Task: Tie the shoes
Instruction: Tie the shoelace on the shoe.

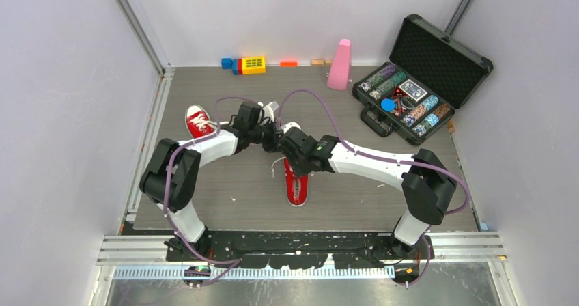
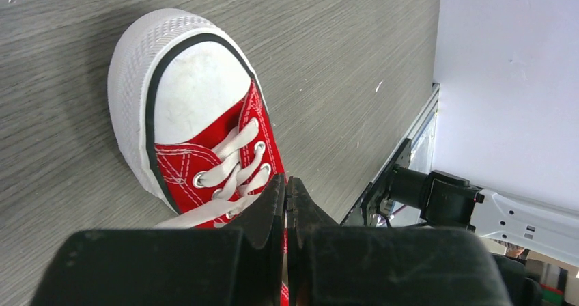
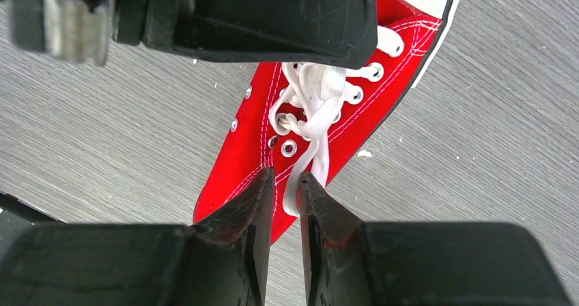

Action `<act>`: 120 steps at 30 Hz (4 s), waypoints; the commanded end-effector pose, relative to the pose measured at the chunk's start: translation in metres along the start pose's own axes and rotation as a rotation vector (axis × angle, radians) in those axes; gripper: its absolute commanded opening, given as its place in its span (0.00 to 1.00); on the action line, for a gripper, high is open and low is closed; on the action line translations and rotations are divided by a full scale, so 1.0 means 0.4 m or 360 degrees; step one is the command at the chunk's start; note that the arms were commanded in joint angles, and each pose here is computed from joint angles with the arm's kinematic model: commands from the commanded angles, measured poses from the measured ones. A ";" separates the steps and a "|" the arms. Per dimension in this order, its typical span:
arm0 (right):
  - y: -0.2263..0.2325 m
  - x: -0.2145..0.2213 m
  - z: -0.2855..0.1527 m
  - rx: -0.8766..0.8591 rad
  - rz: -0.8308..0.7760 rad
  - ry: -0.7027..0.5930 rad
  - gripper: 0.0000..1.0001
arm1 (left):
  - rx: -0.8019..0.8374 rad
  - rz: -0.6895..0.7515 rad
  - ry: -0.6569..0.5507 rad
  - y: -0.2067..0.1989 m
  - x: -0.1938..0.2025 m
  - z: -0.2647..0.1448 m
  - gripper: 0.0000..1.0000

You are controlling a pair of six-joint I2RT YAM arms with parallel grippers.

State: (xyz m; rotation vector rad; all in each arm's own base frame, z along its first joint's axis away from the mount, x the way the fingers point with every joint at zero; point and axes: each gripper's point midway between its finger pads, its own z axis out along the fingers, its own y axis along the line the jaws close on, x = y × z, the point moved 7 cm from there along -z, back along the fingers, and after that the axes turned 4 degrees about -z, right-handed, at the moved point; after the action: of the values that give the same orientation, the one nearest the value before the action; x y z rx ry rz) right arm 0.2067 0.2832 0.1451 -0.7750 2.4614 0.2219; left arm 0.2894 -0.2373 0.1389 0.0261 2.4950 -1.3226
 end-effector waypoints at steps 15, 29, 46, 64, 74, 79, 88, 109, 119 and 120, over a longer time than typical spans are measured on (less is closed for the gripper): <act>0.001 -0.037 -0.046 -0.0057 0.0052 -0.0124 0.53 | 0.0076 0.0032 -0.0016 -0.018 -0.027 -0.004 0.00; -0.135 -0.082 -0.060 -0.0017 0.0341 -0.0195 0.44 | 0.0086 0.0040 -0.0007 -0.021 -0.023 -0.005 0.00; -0.185 -0.034 0.014 -0.0269 0.0565 -0.0040 0.38 | 0.0096 0.0060 -0.0007 -0.029 -0.025 -0.011 0.00; -0.121 -0.032 0.044 -0.0656 0.0630 0.0073 0.33 | 0.0101 0.0065 -0.0002 -0.031 -0.025 -0.013 0.00; -0.104 -0.046 0.057 -0.0673 0.0613 0.0093 0.31 | 0.0101 0.0061 0.0005 -0.030 -0.023 -0.013 0.00; -0.099 -0.048 0.063 -0.0675 0.0611 0.0099 0.31 | 0.0105 0.0066 0.0004 -0.032 -0.021 -0.016 0.00; -0.079 -0.064 0.050 -0.0630 0.0550 0.0091 0.30 | 0.0107 0.0075 -0.0008 -0.035 -0.012 -0.027 0.00; -0.072 -0.056 0.062 -0.0434 0.0477 0.0103 0.24 | 0.0119 0.0033 -0.0023 -0.016 0.003 -0.031 0.00; -0.051 -0.056 0.075 -0.0459 0.0454 0.0128 0.19 | 0.0116 0.0032 -0.0024 -0.011 0.008 -0.035 0.00; -0.050 -0.055 0.075 -0.0456 0.0445 0.0130 0.17 | 0.0114 0.0032 -0.0024 -0.011 0.008 -0.036 0.00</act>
State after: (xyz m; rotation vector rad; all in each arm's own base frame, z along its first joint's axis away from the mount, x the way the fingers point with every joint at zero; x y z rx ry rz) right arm 0.2431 0.2771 0.1237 -0.5197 2.6886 0.6669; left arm 0.2815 -0.2304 0.1328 0.0210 2.4964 -1.3647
